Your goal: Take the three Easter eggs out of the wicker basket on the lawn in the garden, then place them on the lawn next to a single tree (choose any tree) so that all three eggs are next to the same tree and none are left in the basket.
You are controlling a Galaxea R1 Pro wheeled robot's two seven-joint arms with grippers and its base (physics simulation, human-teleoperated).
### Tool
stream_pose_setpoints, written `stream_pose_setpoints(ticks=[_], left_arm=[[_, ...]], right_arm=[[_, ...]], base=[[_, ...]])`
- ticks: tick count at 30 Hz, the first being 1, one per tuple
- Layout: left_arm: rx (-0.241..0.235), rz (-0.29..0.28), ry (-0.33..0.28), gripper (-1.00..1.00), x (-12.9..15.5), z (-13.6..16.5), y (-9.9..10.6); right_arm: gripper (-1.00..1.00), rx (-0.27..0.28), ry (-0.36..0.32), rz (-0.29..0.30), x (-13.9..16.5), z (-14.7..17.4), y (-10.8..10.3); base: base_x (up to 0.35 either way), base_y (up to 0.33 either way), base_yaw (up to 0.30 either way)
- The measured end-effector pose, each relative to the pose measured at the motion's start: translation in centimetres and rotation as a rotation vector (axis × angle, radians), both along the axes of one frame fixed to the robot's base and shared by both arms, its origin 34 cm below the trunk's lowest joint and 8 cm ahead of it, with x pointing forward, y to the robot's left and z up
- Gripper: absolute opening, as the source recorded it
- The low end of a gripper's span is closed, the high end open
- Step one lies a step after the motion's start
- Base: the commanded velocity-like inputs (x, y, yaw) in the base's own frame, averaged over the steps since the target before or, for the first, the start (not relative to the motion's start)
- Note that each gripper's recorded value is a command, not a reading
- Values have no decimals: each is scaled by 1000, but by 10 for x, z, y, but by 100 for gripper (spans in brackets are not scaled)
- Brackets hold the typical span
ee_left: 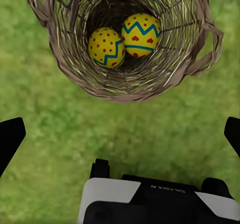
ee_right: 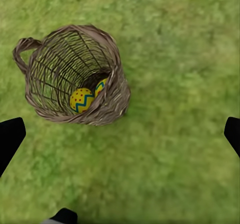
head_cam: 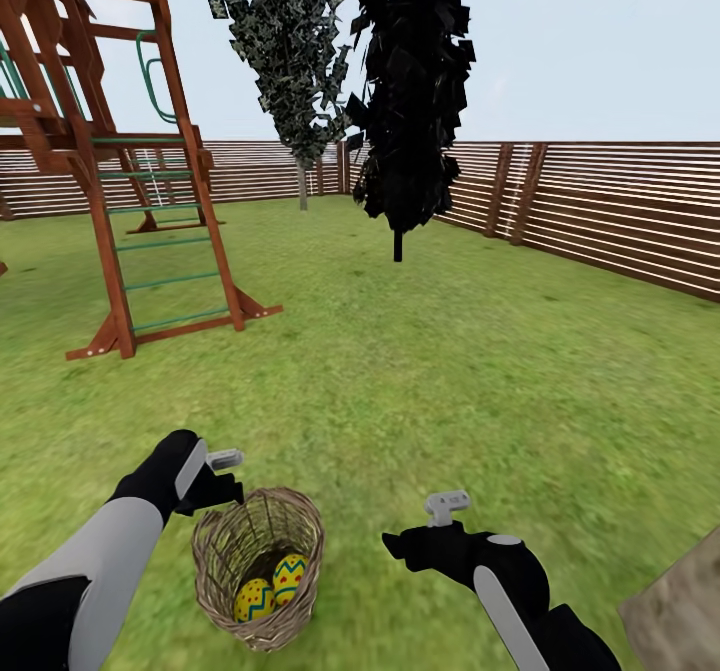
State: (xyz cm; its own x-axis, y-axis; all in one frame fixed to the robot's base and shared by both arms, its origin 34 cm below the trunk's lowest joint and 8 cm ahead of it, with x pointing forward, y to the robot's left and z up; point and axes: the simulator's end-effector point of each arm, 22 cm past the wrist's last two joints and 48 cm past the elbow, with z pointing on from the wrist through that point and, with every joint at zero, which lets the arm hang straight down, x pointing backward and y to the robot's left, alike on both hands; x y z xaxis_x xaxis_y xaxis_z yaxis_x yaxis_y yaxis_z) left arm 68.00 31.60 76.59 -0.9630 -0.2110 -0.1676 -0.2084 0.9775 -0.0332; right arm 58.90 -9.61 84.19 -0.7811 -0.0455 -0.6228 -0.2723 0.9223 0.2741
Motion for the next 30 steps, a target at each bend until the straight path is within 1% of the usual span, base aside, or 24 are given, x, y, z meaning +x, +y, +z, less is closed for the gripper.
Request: stream_pose_setpoints(ticks=[26, 30], left_arm=[[-2, -5, -2, 100, 3, -37, -3], [-2, -1, -4, 100, 3, -36, 0]], right_arm=[[100, 0, -1, -1, 2, -37, 1], [100, 0, -1, -1, 2, -37, 2]], base=[[0, 0, 0], [0, 0, 0]])
